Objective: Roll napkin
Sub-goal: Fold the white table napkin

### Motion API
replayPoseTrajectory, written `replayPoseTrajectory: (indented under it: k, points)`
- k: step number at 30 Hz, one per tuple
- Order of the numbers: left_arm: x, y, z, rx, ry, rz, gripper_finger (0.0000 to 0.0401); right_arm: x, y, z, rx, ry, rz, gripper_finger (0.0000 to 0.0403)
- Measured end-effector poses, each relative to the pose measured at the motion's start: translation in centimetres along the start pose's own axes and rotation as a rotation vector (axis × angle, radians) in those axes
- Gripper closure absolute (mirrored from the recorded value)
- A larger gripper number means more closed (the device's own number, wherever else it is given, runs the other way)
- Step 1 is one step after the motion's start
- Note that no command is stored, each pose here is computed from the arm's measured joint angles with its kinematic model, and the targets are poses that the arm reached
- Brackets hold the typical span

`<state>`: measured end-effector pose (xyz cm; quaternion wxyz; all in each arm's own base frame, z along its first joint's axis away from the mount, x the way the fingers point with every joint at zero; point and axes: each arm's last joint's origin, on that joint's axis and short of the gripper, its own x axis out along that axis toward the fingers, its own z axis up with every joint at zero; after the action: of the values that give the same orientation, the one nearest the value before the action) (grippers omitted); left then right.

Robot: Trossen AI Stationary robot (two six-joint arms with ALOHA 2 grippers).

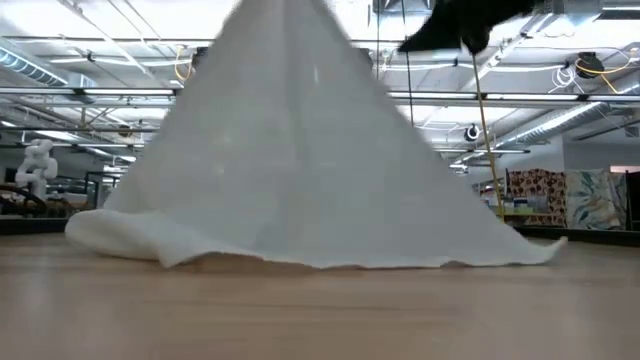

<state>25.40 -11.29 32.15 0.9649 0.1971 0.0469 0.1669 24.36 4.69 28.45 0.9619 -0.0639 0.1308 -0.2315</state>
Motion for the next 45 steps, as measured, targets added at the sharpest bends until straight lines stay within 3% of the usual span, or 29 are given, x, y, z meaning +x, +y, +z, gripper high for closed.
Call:
replayPoseTrajectory:
  k: [3, 6, 13, 21, 27, 35, 45]
  points:
    - [0.1, 0.7, 1.4, 0.029, -0.060, 0.033, 0.0393, -1.5, -1.2, 1.5, 0.050, -0.080, 0.018, 0.0399]
    - [0.5, 1.5, 2.2, 0.088, -0.068, 0.066, 0.0393, -2.2, -1.6, 1.7, 0.066, -0.076, 0.126, 0.0399]
    - [2.2, 3.5, 2.1, 0.101, -0.067, 0.090, 0.0393, -1.1, 1.4, -0.4, 0.109, 0.065, 0.324, 0.0383]
    - [3.6, 4.5, 0.2, 0.075, 0.054, 0.082, 0.0393, 1.0, 6.2, -4.6, 0.059, 0.246, 0.364, 0.0271]
    - [3.7, 4.7, -0.1, 0.087, 0.072, 0.086, 0.0393, -0.7, 8.2, -7.5, 0.054, 0.475, 0.436, 0.0202]
    - [4.1, 5.2, -0.4, 0.086, 0.092, 0.105, 0.0393, -4.0, 12.1, -10.4, 0.006, 0.588, 0.552, 0.0191]
    - [4.1, 5.2, -0.4, 0.074, 0.093, 0.106, 0.0393, -5.6, 15.2, -12.8, 0.114, 0.536, 0.474, 0.0170]
